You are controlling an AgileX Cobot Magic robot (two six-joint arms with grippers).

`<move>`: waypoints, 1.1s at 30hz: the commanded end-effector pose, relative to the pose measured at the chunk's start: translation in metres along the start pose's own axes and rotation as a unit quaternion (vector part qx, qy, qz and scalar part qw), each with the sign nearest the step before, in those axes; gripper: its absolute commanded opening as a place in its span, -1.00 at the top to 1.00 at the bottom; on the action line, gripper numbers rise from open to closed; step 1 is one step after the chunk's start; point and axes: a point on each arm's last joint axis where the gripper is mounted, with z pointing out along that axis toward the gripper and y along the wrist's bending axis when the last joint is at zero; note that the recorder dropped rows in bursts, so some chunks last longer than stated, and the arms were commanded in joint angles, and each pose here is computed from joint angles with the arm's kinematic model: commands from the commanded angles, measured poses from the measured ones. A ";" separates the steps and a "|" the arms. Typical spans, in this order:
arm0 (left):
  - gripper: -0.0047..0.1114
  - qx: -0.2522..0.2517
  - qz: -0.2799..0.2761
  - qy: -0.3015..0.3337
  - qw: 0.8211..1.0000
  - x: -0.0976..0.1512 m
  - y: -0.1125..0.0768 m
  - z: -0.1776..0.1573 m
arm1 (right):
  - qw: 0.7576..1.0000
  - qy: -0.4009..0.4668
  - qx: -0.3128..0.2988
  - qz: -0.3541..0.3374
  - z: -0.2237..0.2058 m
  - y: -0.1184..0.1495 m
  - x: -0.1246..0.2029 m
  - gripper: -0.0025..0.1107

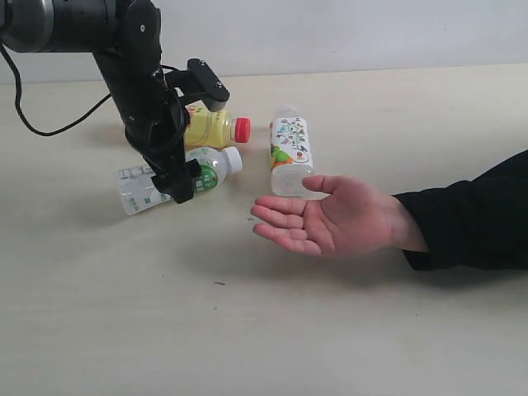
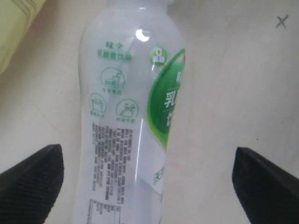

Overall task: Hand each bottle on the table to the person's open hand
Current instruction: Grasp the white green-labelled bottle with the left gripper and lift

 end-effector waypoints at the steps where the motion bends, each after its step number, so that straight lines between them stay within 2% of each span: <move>1: -0.68 -0.008 -0.002 -0.021 1.000 -0.004 0.002 -0.003 | 1.000 -0.003 -0.003 -0.005 0.000 0.000 0.001 0.96; 21: -0.68 -0.039 0.010 -0.062 0.997 -0.007 0.006 0.004 | 1.000 -0.003 -0.003 -0.005 0.000 0.000 0.001 0.96; 33: -0.68 -0.050 0.014 -0.055 0.997 0.001 0.010 0.013 | 1.000 -0.003 -0.003 -0.005 0.000 0.000 0.001 0.96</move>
